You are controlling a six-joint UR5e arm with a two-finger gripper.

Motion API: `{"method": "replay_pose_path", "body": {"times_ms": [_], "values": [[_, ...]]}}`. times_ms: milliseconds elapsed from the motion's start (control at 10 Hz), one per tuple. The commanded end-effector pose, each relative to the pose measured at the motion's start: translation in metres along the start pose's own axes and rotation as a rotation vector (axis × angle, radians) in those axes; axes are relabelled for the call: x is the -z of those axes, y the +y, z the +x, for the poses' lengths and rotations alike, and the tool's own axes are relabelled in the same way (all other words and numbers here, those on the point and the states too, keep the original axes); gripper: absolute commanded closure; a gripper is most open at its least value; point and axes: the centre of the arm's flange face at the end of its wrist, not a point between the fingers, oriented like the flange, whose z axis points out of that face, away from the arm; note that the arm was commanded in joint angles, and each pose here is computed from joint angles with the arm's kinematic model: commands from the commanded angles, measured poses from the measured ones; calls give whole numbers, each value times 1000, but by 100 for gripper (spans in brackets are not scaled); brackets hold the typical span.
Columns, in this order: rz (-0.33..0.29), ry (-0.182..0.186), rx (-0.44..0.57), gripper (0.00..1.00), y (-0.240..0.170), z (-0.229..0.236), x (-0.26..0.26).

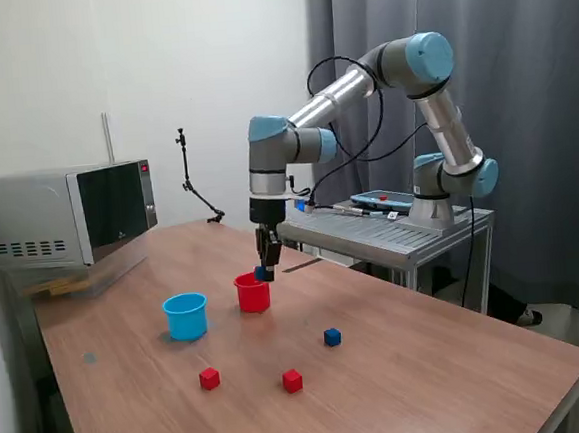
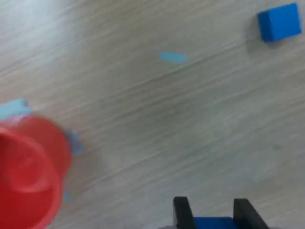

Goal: Place red objects in the red bin, and blue objects in the blue bin.

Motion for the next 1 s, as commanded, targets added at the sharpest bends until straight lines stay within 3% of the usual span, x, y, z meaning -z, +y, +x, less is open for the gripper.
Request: {"method": "replay_pose_path", "body": {"times_ms": [0,200,600,900], "values": [[48,-19,21,100,25,-45,-8],[74,-23,100,100,50,-58,-18],[-21,-7,140,100,106,-75,5],[-34,-6,143,100,127,-82,-7]]}}
